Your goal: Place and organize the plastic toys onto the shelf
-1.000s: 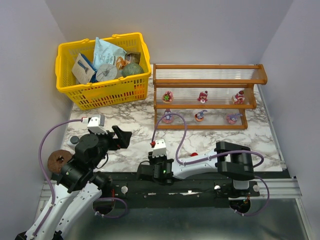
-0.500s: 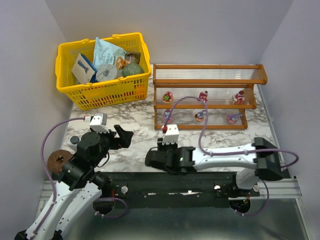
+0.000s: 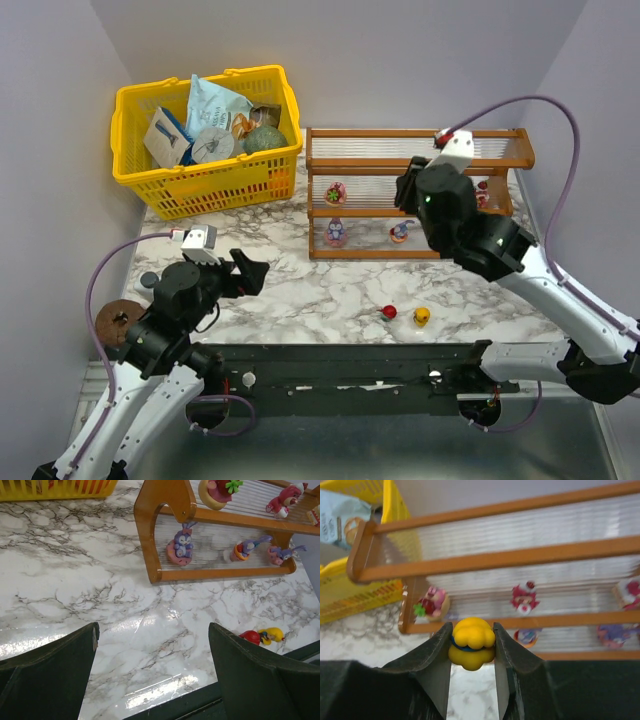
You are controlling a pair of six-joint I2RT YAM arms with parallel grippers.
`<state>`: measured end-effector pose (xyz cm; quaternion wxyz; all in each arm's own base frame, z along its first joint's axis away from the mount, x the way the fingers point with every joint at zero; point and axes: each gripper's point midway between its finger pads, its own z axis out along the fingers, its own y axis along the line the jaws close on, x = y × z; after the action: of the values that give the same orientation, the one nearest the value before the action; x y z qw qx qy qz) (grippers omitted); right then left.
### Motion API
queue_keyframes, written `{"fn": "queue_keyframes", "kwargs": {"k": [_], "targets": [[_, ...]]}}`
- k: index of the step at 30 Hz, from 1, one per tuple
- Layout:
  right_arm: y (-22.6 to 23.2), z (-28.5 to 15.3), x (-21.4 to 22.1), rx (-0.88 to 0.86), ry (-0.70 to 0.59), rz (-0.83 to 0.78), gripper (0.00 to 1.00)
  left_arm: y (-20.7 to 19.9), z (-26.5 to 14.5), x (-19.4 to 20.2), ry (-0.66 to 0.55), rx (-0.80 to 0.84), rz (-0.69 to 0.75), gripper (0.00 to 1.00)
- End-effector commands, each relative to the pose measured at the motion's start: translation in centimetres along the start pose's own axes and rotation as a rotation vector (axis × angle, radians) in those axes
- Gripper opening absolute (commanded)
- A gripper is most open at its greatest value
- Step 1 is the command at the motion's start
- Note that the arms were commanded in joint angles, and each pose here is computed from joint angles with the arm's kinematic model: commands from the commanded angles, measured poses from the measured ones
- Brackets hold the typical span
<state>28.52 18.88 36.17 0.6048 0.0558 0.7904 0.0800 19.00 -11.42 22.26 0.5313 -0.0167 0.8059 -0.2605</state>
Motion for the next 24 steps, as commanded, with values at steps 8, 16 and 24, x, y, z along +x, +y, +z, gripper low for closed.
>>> {"fn": "queue_keyframes", "kwargs": {"k": [8,16,24], "targets": [[-2.1,8.5,-7.6,-0.074,0.000,-0.272,0.17,0.0,0.8,0.8,0.037,0.007,0.016,0.99],[-2.6,14.8,-4.4,-0.075,0.135,-0.314,0.18,0.3,0.8,0.8,0.033,-0.004,0.014,0.99],[-3.5,15.6,-2.9,-0.062,0.190,-0.306,0.17,0.2,0.8,0.8,0.038,-0.004,0.016,0.99]]}}
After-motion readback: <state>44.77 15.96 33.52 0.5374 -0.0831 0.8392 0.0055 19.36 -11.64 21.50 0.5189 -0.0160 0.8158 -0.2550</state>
